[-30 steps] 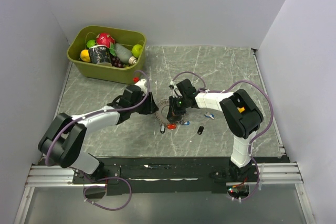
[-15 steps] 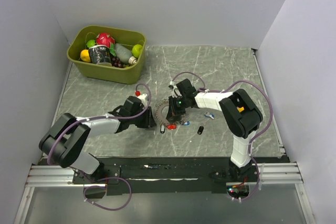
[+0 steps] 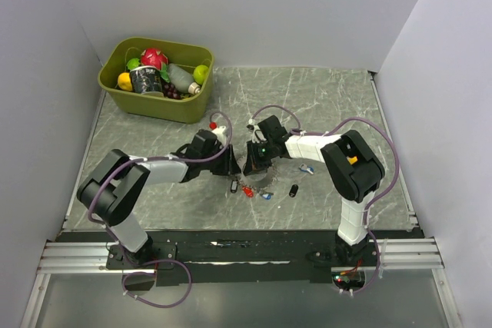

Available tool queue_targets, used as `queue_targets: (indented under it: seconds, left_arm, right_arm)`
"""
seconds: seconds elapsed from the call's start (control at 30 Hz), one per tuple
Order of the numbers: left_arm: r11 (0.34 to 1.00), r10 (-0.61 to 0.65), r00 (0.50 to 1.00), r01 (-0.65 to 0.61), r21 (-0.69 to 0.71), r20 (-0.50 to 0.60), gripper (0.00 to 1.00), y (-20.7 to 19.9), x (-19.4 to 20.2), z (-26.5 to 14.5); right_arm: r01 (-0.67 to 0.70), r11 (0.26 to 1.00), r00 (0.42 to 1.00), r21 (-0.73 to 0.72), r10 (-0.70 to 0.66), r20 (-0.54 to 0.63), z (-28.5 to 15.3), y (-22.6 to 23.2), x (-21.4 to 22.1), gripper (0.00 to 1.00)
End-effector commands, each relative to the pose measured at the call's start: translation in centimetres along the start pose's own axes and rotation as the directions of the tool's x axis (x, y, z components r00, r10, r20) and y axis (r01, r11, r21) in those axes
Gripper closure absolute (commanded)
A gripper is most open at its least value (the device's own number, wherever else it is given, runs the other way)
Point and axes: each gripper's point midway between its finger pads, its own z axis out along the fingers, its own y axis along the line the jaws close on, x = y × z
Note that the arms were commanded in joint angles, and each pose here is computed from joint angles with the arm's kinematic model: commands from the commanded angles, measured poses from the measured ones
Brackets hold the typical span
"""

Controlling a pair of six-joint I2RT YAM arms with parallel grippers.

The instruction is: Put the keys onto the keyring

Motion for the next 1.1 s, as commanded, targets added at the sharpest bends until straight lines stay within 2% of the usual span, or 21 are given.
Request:
queue_targets:
  seconds: [0.0, 0.17, 0.4, 0.67, 0.7, 0.77, 0.8, 0.9, 1.07]
  left_arm:
    - [0.996, 0.083, 0.992, -0.084, 0.009, 0.091, 0.61, -1.9, -4.7, 0.3]
    - [0.991, 0.134, 0.982, -0.136, 0.005, 0.130, 0.59, -2.8, -7.4, 0.6]
    - [0.992, 0.114, 0.984, -0.120, 0.035, 0.137, 0.57, -3.0, -8.0, 0.6]
    - [0.996, 0.083, 0.986, -0.076, -0.050, 0.144, 0.37, 0.4, -7.5, -1.7]
    - [0.995, 0.083, 0.986, -0.075, -0.063, 0.147, 0.36, 0.7, -7.5, -1.8]
    - [0.994, 0.085, 0.987, -0.074, -0.078, 0.136, 0.35, 1.4, -7.2, -1.8]
    - [0.994, 0.083, 0.989, -0.073, -0.082, 0.126, 0.34, 1.6, -7.0, -1.6]
    - [0.995, 0.072, 0.993, -0.064, -0.082, 0.094, 0.35, 2.1, -6.4, -0.9]
    - [0.997, 0.047, 0.998, -0.045, -0.055, 0.036, 0.40, 2.4, -5.5, 1.1]
  right_arm:
    - [-0.021, 0.995, 0.995, 0.100, 0.031, -0.097, 0.8, -2.8, 3.7, 1.00]
    - [-0.025, 0.995, 0.993, 0.092, 0.035, -0.110, 1.0, -2.8, 4.0, 1.00]
    - [-0.014, 0.994, 0.997, 0.105, 0.022, -0.078, 0.3, -2.6, 3.4, 1.00]
    - [0.002, 0.986, 0.993, 0.166, -0.022, 0.115, -4.2, -1.5, 0.7, 1.00]
    - [0.006, 0.986, 0.990, 0.164, -0.030, 0.141, -4.7, -1.2, 0.4, 0.96]
    - [0.001, 0.982, 0.980, 0.188, -0.038, 0.195, -6.1, -1.3, 0.4, 0.77]
    - [-0.003, 0.980, 0.974, 0.198, -0.041, 0.221, -6.6, -1.5, 0.3, 0.63]
    - [-0.039, 0.971, 0.963, 0.237, -0.028, 0.270, -8.1, -2.1, 1.0, 0.45]
    - [-0.084, 0.957, 0.958, 0.277, 0.002, 0.285, -9.0, -3.6, 2.9, 0.37]
